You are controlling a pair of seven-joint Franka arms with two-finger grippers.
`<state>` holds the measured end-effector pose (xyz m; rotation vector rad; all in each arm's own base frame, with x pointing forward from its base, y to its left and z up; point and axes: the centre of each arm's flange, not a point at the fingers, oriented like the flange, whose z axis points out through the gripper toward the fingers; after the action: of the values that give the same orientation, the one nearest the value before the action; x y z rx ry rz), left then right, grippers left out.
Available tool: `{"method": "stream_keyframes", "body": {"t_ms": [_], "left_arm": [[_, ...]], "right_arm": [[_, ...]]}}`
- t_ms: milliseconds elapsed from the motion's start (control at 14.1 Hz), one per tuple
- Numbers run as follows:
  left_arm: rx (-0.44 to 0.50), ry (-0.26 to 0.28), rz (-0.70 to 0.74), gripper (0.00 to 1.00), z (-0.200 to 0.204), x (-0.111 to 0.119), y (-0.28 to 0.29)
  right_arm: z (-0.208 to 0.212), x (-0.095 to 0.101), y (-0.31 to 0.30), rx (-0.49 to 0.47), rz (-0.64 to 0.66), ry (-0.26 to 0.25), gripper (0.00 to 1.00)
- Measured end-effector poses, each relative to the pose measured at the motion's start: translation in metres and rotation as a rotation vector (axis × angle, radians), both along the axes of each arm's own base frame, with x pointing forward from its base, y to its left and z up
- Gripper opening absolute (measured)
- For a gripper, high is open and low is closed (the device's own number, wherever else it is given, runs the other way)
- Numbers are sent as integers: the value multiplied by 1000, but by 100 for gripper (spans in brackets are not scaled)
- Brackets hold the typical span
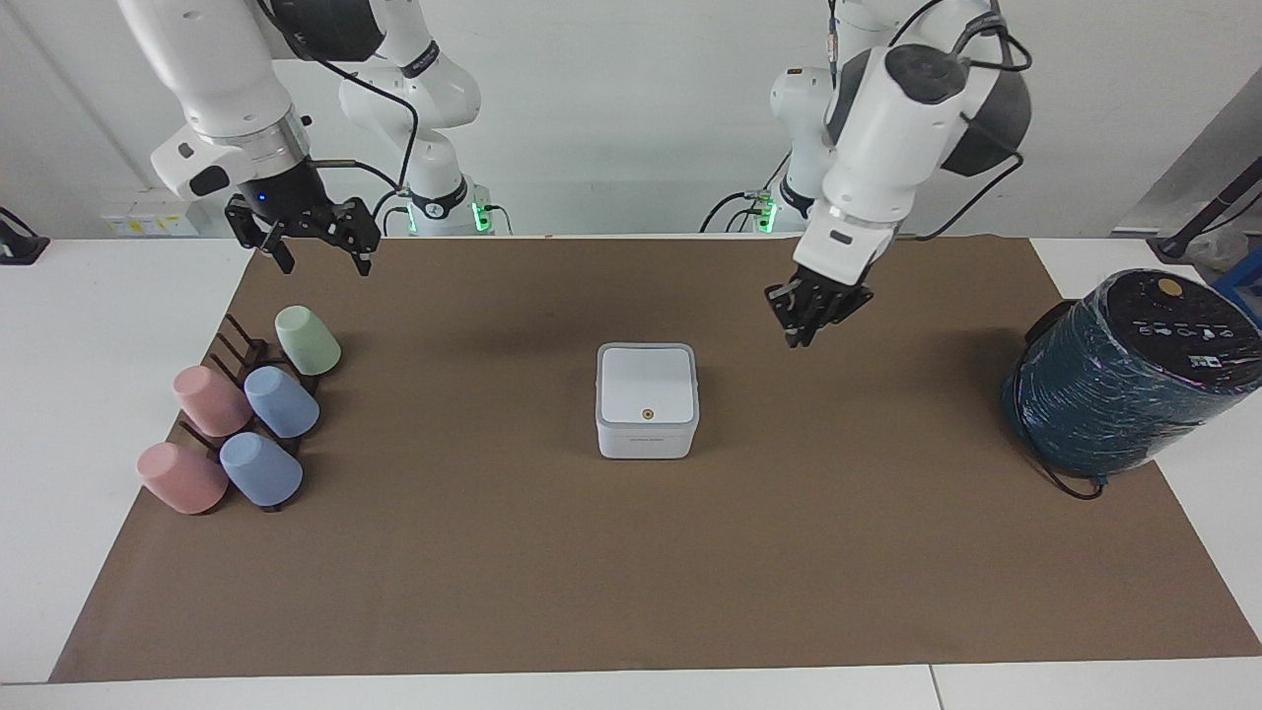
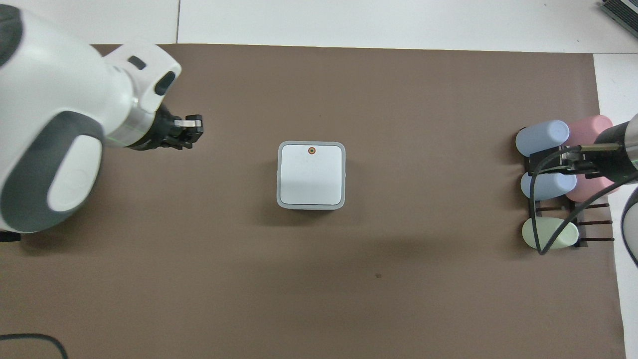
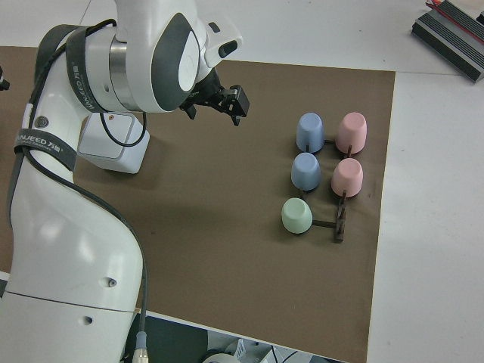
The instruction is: Close trash can lid
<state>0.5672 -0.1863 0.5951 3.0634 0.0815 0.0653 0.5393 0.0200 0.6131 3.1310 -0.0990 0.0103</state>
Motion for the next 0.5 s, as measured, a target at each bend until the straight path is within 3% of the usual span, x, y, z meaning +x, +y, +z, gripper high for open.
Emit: {"method": "stream_keyframes", "body": {"t_ms": [354,496], "left_arm": [[21,59,-85,23,43,-25,119],[22,73,-83,41,40,-25,130]], "right_arm": [[0,0,0,0,0,0,100],[0,0,0,0,0,0,100]]}}
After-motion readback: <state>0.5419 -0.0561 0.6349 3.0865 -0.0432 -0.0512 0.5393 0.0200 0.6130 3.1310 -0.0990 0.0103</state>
